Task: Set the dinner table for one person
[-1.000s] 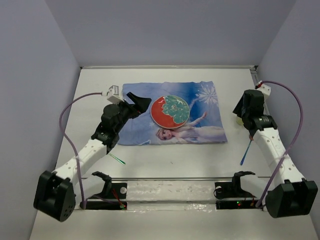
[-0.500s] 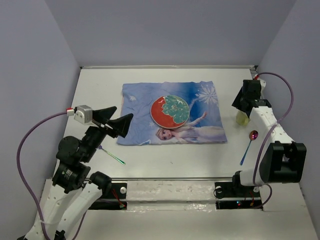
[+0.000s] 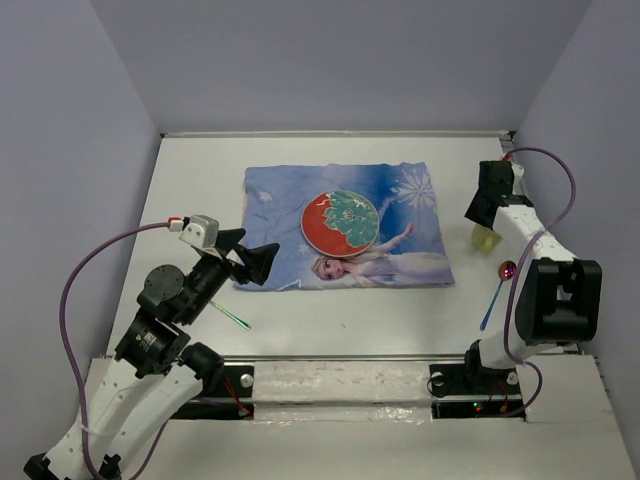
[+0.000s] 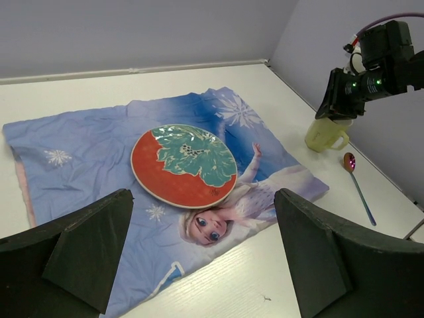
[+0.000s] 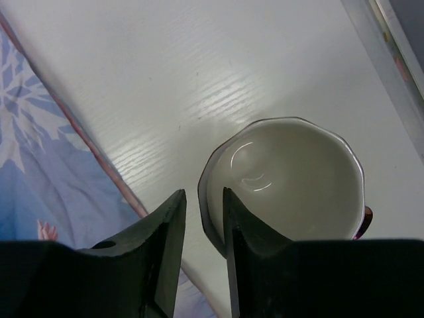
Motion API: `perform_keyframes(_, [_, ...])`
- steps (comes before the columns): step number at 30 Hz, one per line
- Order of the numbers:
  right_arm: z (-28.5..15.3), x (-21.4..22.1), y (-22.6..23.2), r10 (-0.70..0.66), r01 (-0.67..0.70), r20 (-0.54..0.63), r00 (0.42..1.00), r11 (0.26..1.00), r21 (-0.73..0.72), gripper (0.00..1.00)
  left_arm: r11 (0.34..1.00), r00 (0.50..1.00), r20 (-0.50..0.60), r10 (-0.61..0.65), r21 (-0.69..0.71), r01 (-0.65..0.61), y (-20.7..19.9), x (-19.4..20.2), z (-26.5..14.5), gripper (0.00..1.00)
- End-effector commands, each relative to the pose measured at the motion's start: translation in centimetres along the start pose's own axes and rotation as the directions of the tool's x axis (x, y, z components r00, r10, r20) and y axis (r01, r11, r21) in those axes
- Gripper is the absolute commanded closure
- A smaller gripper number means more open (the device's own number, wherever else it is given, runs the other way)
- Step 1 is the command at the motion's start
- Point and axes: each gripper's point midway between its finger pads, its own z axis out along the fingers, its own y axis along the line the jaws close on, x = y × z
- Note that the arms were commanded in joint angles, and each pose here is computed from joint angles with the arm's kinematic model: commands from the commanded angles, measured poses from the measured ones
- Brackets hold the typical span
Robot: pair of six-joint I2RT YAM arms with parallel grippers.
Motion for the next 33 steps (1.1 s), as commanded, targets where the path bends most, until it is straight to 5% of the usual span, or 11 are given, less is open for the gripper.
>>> perform_keyframes(1, [-0.3, -3.7, -0.1, 0.019, -0.022, 0.117, 0.993, 1.000, 0.023, 0.67, 0.999, 0.999, 0.039, 0.029, 0.015, -0.030, -0.4, -1.1, 0.0, 0.01])
perform_keyframes(9, [-0.3, -4.7, -0.5, -0.009, 0.002, 0.140, 0.990, 0.999, 0.049, 1.00, 1.000, 0.999, 0.046, 0.025, 0.014, -0.026, -0.5, -1.2, -0.2, 0.01])
perform_keyframes(14, [-4.2, -8.2, 1.5, -0.015, 0.030, 0.245, 0.969, 0.998, -0.057, 1.00, 1.000, 0.999, 0.048, 0.025, 0.014, -0.026, -0.5, -1.2, -0.1, 0.01])
perform_keyframes(20, [-10.3, -11.2, 12.8, -0.131, 0.251, 0.364, 0.922, 0.918, -0.306, 1.00, 1.000, 0.999, 0.039, 0.026, 0.010, -0.026, -0.4, -0.9, 0.0, 0.01])
perform_keyframes(33, [-5.9, -12.0, 24.2, -0.339, 0.453, 0.344, 0.876, 0.822, -0.345, 1.00, 0.999, 0.999, 0.047, 0.027, -0.044, -0.025, 0.7, -1.1, 0.0, 0.01])
